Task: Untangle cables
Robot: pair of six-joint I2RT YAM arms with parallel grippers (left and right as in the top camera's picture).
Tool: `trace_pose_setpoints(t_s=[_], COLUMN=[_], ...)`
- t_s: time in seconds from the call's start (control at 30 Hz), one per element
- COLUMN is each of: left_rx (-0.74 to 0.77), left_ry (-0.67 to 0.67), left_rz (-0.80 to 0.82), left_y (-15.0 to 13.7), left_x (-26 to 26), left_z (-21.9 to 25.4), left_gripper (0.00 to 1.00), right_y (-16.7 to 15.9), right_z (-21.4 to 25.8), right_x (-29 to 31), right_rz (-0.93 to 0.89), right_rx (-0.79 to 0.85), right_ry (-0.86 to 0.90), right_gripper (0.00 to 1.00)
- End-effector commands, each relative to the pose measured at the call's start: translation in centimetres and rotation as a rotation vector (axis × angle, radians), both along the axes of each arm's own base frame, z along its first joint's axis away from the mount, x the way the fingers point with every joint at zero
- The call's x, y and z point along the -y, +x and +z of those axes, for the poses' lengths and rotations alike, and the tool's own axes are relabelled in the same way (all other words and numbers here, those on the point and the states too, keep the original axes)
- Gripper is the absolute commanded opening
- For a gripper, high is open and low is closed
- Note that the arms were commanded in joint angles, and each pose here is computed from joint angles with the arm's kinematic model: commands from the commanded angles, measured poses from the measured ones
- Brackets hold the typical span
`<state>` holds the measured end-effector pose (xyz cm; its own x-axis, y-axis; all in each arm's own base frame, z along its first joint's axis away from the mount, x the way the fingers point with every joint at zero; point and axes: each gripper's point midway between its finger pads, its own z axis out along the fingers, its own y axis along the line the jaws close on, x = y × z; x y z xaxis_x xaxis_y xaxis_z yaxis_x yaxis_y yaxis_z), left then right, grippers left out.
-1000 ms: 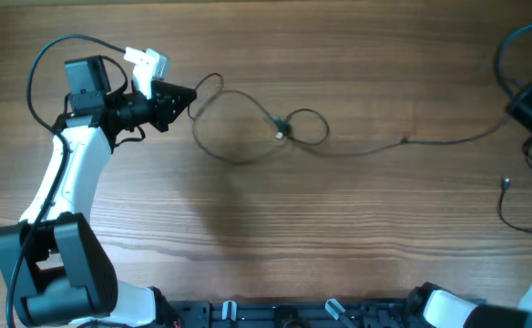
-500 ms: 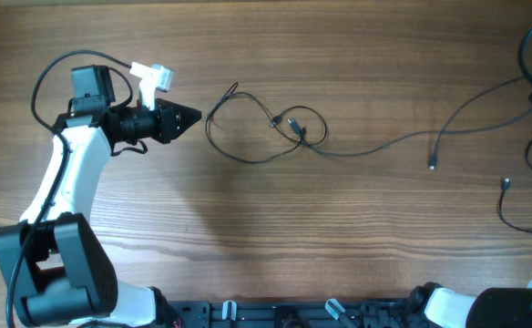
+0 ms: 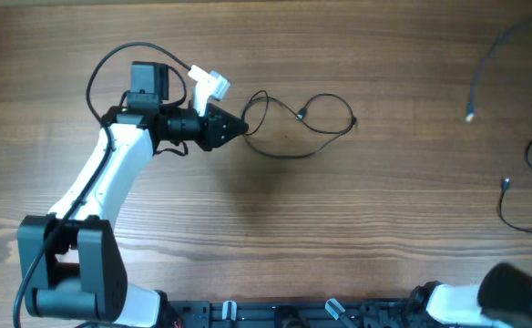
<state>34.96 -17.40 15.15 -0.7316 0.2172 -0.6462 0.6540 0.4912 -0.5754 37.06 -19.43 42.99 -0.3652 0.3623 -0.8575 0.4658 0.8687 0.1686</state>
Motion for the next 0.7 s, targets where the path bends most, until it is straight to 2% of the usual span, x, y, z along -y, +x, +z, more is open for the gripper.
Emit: trace_pose_setpoints(t_s=[0.0, 0.13, 0.2, 0.33, 0.43, 0.47, 0.53, 0.6, 0.67], left_rx=[-0.038, -0.090, -0.117, -0.174, -0.195, -0.196, -0.195, -0.195, -0.196], left_ry=[-0.009, -0.022, -0.027, -0.035, -0.035, -0.034, -0.031, -0.028, -0.025], left_rz=[0.012, 0.045, 0.059, 0.084, 0.067, 0.053, 0.028, -0.003, -0.028], left_y=[-0.1, 0.0, -0.1, -0.3, -0.9, -1.2, -1.7, -2.3, -2.8], left_x=[0.3, 0.3, 0.3, 0.4, 1.0, 1.5, 2.3, 3.3, 4.2], left_z=[-0.2, -0.2, -0.2, -0.3, -0.4, -0.4, -0.4, -0.4, -0.4], left_gripper=[0.18, 0.18, 0.18, 0.18, 0.19, 0.19, 0.19, 0.19, 0.19], right_y=[3.0, 5.4, 7.2, 12.6, 14.2, 13.8, 11.6, 8.8, 7.5], right_z=[-5.3, -8.0, -8.3, -6.5, -4.1, -3.5, -3.8, -6.1, -9.4], right_x=[2.1, 5.3, 6.3, 7.0, 7.2, 8.1, 11.3, 15.2, 16.9], right_rz=[-0.027, -0.117, -0.129, -0.030, 0.034, 0.008, -0.162, -0.356, -0.435], right_rx=[-0.117, -0.137, -0.096, 0.110, 0.201, 0.194, 0.105, -0.085, -0.131], right_ry=[0.053, 0.040, 0.035, 0.019, -0.082, -0.134, -0.243, -0.373, -0.264], right_gripper=[0.04, 0.04, 0.04, 0.04, 0.04, 0.04, 0.04, 0.04, 0.04])
